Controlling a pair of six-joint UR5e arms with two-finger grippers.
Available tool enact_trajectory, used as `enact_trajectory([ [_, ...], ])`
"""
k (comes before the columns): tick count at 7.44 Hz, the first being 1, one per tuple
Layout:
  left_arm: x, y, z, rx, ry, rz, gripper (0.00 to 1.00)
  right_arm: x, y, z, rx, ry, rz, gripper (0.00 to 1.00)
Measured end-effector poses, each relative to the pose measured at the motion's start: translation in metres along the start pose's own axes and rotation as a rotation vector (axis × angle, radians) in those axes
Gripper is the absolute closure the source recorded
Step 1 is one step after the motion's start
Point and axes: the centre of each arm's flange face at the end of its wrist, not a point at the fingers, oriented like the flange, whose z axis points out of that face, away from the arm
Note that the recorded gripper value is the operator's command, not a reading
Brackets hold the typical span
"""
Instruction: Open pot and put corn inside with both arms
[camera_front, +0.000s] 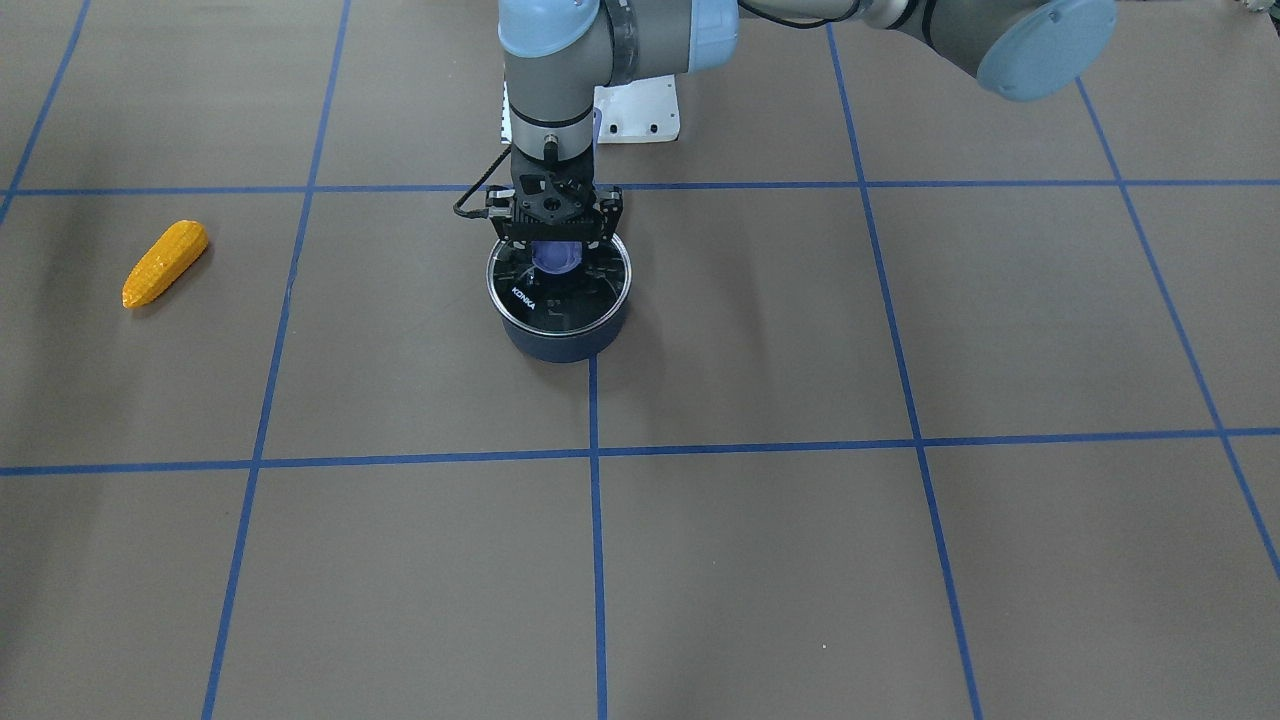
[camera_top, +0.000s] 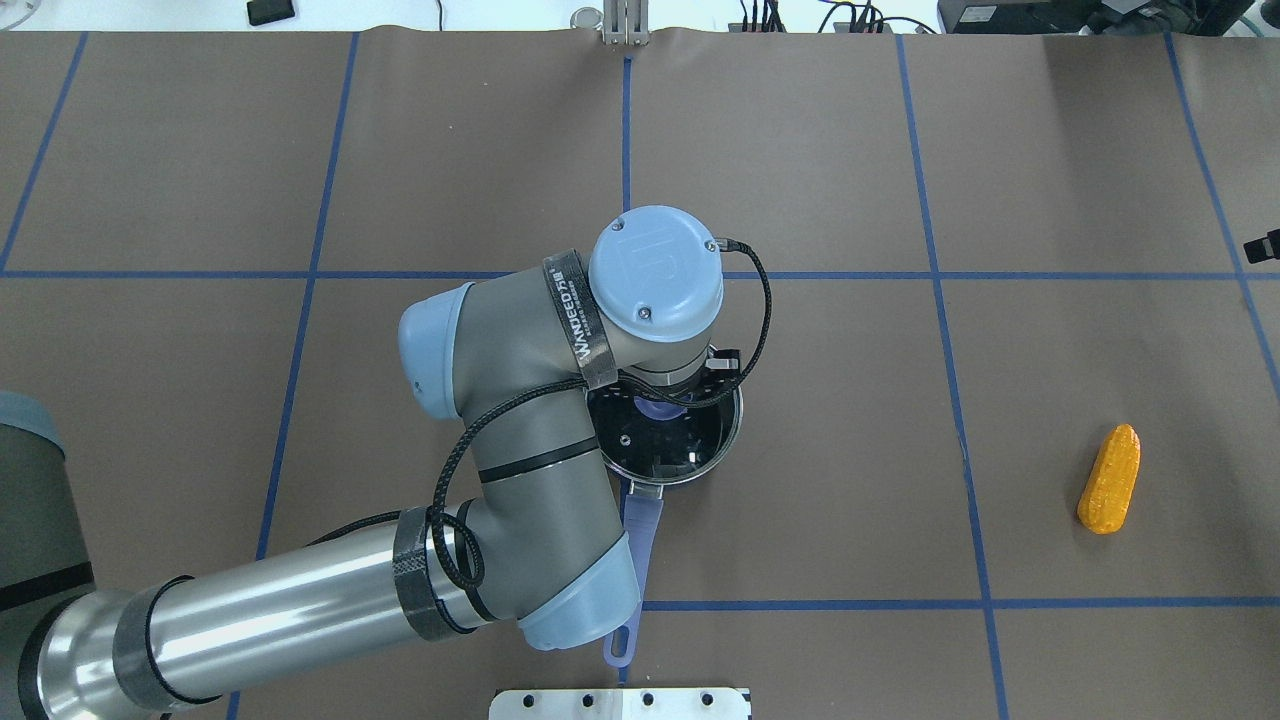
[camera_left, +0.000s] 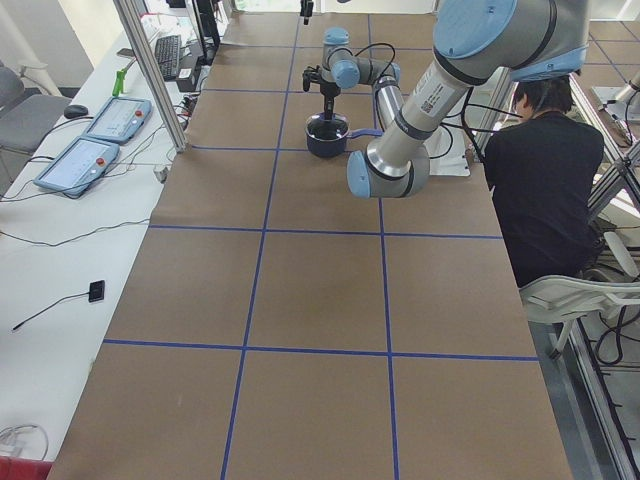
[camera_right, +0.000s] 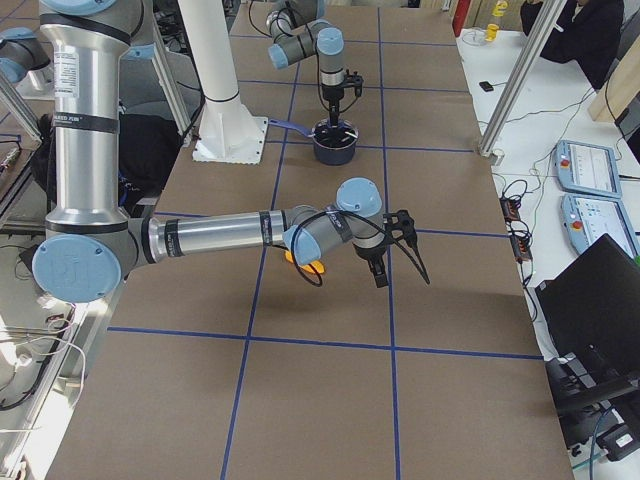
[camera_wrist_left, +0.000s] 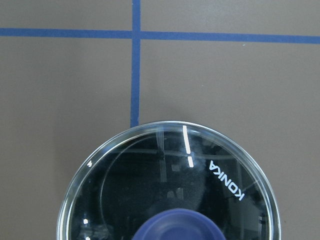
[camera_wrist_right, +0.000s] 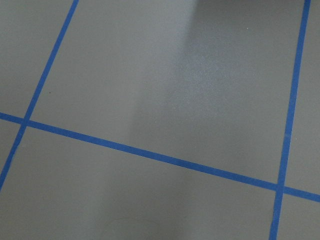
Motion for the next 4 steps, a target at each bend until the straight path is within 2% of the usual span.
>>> enact_trajectory([
  [2,0.002,0.004,-0.016,0.004,0.026,0.006,1.00,0.000,0.000,0.000,0.000,0.000,0.000,0.00],
  [4,-0.012,0.008,-0.048,0.010,0.034,0.038,1.00,-0.001,-0.002,0.000,0.002,-0.001,-0.002,0.00],
])
